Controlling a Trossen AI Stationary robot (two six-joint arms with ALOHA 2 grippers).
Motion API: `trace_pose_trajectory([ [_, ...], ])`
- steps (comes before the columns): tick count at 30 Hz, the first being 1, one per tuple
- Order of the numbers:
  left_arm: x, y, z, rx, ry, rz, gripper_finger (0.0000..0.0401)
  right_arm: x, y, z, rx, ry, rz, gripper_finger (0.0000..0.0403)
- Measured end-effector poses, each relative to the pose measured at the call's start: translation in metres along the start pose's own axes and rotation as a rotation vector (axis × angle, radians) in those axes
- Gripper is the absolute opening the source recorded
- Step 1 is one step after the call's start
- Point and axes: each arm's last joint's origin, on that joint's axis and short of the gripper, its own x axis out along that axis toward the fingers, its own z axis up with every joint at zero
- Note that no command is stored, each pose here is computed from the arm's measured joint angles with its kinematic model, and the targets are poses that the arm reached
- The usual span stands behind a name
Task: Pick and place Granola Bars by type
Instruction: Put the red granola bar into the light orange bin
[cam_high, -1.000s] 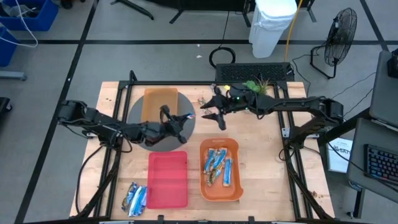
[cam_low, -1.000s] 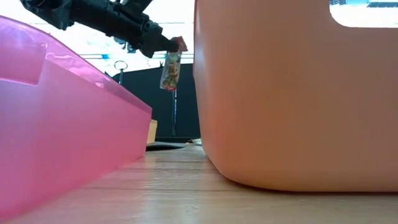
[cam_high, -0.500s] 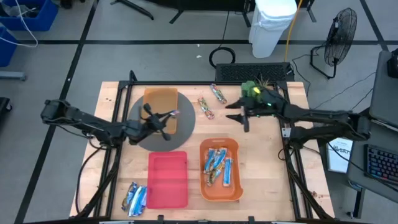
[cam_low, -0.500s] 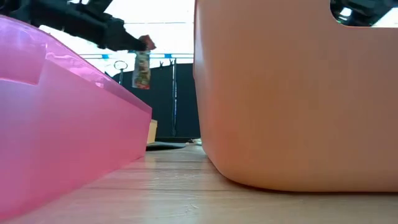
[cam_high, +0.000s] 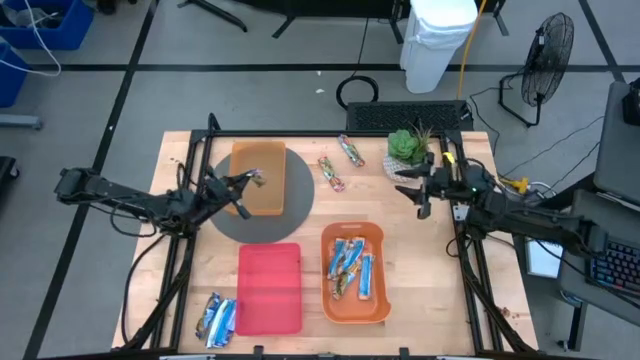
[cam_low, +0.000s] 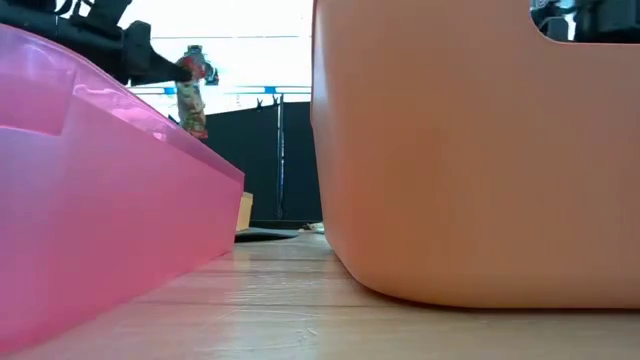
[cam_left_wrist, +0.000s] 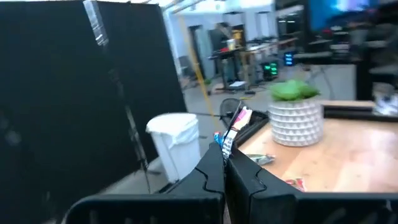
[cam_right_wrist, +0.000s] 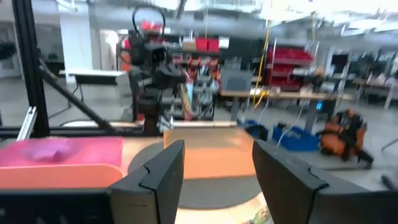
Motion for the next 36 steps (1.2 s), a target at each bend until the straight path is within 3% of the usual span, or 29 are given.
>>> trace_pose_trajectory([
  [9,-0.003,0.004,-0.015,-0.166,0.112,0.116,0.0000,-0.014,0.004,-0.009,-0.007,-0.129,-0.003,0.0180],
  [15,-0.002,0.007,-0.025,-0.322,0.154,0.204,0.0000,-0.014,0.004,-0.012,0.002,-0.099,-0.003,0.0179],
  [23,0.008,0.028,-0.053,-0.505,0.345,0.299,0.0000,-0.014,0.004,-0.009,0.042,-0.129,0.001,0.0179],
  [36,0.023,0.072,-0.074,-0.703,0.568,0.292,0.0000,-0.014,0.004,-0.009,0.038,-0.124,0.002,0.0180],
])
